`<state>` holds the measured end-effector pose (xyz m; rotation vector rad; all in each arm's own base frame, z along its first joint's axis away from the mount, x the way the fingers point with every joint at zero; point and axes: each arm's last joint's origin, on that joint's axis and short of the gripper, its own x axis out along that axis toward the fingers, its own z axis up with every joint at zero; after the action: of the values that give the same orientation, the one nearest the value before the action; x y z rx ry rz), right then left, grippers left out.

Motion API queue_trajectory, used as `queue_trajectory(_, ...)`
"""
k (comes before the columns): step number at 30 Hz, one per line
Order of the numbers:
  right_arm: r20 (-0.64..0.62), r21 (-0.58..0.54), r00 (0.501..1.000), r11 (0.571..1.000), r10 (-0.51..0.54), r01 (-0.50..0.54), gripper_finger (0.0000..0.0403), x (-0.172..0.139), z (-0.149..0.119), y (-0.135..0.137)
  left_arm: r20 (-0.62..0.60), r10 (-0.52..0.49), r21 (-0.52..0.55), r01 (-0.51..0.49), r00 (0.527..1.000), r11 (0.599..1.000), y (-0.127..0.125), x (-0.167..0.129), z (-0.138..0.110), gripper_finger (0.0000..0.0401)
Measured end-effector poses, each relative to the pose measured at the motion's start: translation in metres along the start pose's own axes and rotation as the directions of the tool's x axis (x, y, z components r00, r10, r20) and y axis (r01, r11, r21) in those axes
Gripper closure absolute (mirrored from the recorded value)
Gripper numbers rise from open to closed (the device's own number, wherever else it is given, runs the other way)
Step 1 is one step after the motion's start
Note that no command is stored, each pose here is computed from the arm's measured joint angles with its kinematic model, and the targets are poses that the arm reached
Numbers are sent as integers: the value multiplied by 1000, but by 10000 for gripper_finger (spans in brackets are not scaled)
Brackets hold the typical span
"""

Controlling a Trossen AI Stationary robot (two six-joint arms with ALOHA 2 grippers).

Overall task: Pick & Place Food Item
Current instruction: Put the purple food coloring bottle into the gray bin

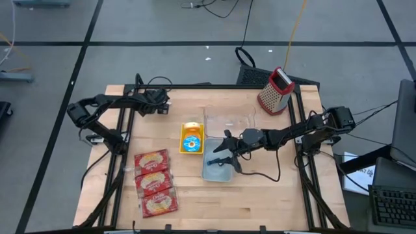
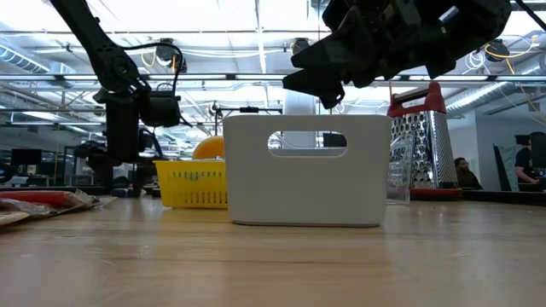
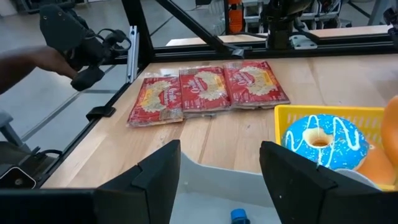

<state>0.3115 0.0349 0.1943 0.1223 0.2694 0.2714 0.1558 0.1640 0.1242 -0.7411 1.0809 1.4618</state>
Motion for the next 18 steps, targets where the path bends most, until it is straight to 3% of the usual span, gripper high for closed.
queue_trajectory(13,-8,2,1000,1000,-1,1,195,0,-1,0,4,43,-10,-43,999,999,4,2,0,108)
queue_trajectory(18,-11,2,1000,1000,21,-21,195,0,-1,1,-17,20,-44,-20,1000,999,6,4,2,150)
